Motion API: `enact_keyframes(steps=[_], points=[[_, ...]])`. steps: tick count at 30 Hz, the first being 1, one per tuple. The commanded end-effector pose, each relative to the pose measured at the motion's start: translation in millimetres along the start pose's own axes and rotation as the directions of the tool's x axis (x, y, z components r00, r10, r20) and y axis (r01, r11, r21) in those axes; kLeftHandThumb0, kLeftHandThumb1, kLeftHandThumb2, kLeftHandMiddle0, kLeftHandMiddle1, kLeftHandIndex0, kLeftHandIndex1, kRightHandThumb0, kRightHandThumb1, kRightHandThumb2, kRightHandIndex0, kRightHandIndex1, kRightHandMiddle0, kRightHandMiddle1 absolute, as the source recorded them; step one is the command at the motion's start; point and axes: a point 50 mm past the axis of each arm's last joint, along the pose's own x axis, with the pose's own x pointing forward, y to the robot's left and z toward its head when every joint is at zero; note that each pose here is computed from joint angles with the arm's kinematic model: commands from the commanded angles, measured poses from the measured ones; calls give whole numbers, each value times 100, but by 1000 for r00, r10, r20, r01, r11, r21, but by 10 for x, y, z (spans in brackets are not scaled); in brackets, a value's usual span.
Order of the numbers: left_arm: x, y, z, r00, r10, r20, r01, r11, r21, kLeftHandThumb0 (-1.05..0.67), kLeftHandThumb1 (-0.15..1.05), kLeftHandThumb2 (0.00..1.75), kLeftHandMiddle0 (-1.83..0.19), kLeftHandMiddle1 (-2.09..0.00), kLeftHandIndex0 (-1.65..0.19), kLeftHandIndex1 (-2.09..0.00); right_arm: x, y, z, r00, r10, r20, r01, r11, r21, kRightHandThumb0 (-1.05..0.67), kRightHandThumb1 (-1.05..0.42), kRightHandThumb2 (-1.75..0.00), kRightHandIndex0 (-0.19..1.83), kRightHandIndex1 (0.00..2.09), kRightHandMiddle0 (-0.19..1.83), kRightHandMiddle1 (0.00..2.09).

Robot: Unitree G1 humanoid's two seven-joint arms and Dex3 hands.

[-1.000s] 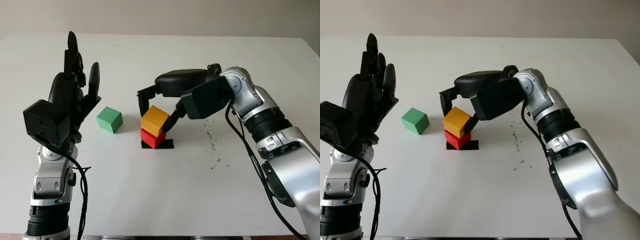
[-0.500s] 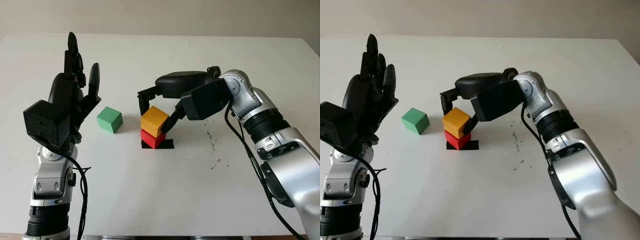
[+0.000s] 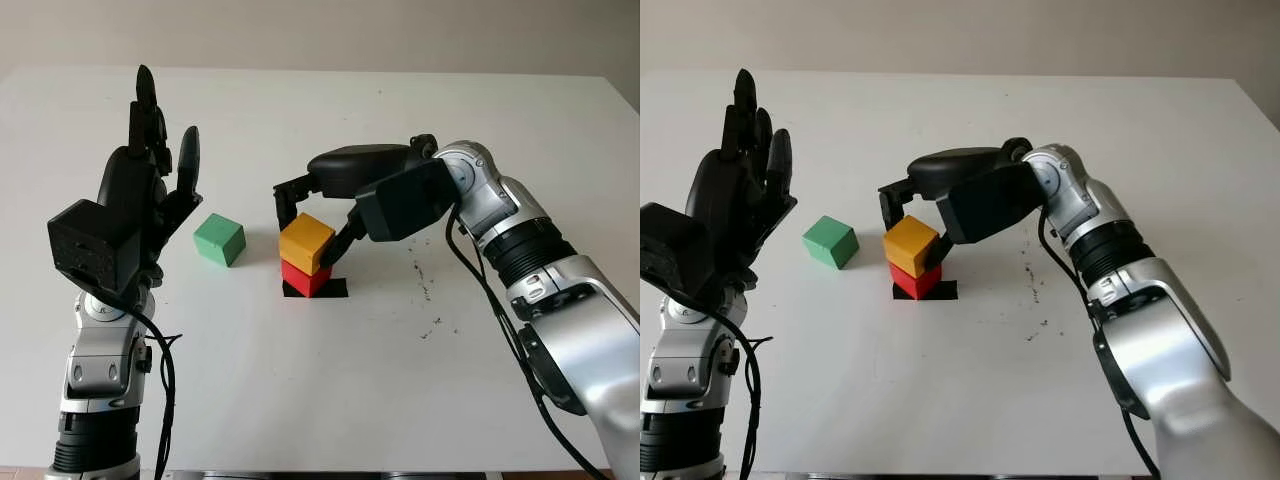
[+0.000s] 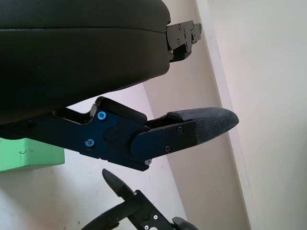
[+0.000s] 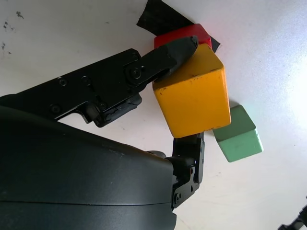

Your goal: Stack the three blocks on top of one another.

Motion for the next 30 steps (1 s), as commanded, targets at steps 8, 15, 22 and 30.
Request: enact_keyframes(steps=[8,15,22,30], points=[[-18,5,36,1000,-1,15,1,1000,10,-73,105,64,19,-1,19,0,-39,33,-53,999,34,-42,-34,999,-4,-66,-84,-5,-1,0,-15,91],[-15,6,32,1000,-6,12,6,1000,2,-72,105,64,19,-3,19,0,-95,37,-70,999,23,-40,-23,1000,-13,-69,-82,-5,-11,3,-15,61],[-13,3,34,1000,-9,13,8,1000,6,-72,105,64,19,-4,19,0,-205,-34,-45,1000,11,-27,-12,999,-33,-84,-84,-6,-19,0,-19,13],[-32,111,53,1000,2,16,-3,1000,28,-68,105,63,18,-2,19,0,-676,-391,-61,970,-244,-7,242,956,165,-97,-103,-13,-19,0,-17,2]])
